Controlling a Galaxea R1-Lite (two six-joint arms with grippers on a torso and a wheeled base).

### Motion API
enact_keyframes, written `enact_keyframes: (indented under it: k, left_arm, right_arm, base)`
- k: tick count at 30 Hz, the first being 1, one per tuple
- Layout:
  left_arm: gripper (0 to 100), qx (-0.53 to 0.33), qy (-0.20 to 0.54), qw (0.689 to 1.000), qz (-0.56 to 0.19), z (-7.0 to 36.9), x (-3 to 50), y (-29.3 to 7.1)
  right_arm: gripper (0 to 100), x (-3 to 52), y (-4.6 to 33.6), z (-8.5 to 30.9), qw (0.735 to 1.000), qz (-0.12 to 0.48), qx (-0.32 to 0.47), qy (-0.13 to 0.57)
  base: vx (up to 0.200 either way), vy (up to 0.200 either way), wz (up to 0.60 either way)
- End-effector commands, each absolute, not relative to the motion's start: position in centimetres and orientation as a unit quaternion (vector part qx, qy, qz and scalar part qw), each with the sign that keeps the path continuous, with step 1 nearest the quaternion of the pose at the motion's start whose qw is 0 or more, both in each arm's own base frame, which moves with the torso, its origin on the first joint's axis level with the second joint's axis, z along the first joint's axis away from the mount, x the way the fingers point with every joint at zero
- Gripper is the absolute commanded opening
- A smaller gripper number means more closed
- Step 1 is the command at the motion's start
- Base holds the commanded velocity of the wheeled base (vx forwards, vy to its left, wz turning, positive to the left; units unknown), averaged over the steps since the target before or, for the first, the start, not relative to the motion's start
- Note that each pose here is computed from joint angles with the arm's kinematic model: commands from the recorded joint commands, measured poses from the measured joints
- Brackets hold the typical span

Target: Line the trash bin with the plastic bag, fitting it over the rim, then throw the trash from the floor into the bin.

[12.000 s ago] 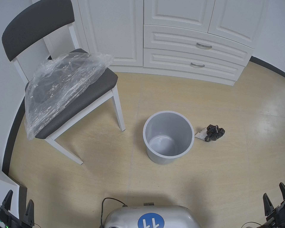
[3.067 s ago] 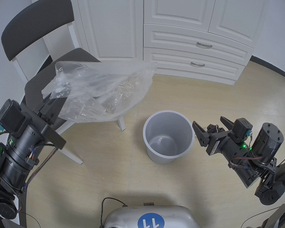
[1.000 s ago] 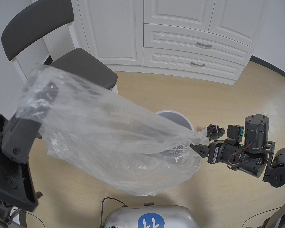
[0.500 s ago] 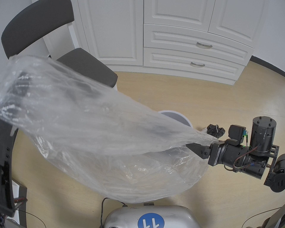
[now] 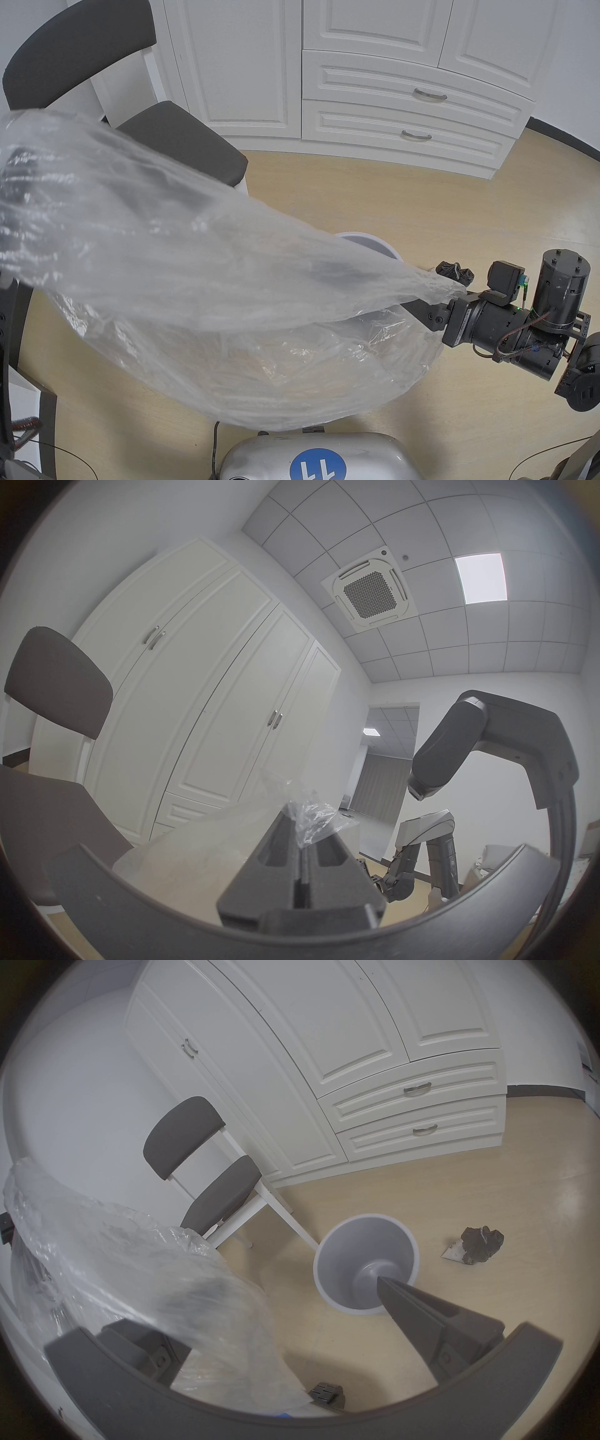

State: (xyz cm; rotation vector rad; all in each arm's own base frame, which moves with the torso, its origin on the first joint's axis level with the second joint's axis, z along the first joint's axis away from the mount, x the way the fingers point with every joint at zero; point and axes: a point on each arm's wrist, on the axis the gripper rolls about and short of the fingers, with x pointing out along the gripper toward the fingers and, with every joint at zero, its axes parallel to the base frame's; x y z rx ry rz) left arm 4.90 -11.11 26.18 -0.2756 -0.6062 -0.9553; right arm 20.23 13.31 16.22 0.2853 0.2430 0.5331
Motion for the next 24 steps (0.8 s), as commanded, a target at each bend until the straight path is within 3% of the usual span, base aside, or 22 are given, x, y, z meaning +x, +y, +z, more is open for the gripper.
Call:
enact_keyframes:
  k: [1,24]
  left_arm:
    - [0,-0.130,-0.286,0.835,-0.451,26.15,4.90,-11.11]
    - [0,-0.128,-0.283,0.835,-0.454,26.00,4.90,-11.16]
  right_arm:
    - [100,20.16,13.24,16.29,0.948,0.262,0.140,0.118]
    - [100,19.42,12.92,16.90,0.948,0.268,0.137,0.104]
  base:
    - [0.000,0.000,0.00]
    - [0.000,0.000,0.00]
